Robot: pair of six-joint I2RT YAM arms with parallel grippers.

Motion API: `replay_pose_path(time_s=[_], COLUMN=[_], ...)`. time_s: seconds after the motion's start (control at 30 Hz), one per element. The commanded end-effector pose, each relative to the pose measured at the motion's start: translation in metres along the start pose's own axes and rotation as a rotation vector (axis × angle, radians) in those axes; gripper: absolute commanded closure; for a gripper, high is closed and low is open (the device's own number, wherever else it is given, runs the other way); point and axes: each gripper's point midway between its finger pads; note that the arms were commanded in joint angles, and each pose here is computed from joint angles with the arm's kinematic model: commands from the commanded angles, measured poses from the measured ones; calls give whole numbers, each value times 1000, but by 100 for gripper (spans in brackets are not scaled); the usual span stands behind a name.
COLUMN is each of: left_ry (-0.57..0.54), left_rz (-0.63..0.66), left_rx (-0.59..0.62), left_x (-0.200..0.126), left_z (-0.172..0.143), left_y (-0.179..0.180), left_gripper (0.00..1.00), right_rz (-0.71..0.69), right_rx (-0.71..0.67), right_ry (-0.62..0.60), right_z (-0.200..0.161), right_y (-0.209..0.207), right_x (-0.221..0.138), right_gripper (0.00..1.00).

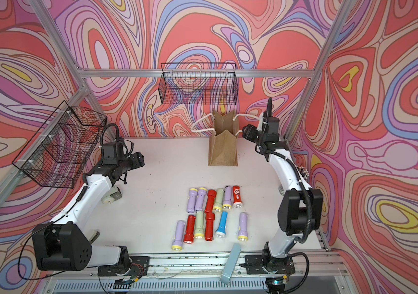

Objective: Put the flashlights into the tote bags
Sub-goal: Move the canvas bag to the center of the board.

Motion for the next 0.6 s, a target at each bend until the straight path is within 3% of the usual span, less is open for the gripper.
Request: replay_pose_path(time_s=[0.0, 0.37, 0.57], left_ry=[42, 61, 48], left_rz=[-19, -50, -41], left_rx=[-3, -8, -6], left_x=[2, 9, 7], left_z=[-3, 1, 4], left_y=[-6, -14, -13], left_gripper=[21, 21, 21], right_rz=[-21, -148, -153], right_rx=[-8, -37, -45], right_ry=[65, 146, 176], right_z=[-15, -35, -45], right_y=[7, -10, -11], right_x=[14, 42, 55], right_gripper=[30, 32, 42])
Point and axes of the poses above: each gripper's point midway between its finger pads, its own x axis out along the fingers, its own y axis along the line the jaws close on, z = x × y, and after that the axes turned 13 degrees about x, right-handed
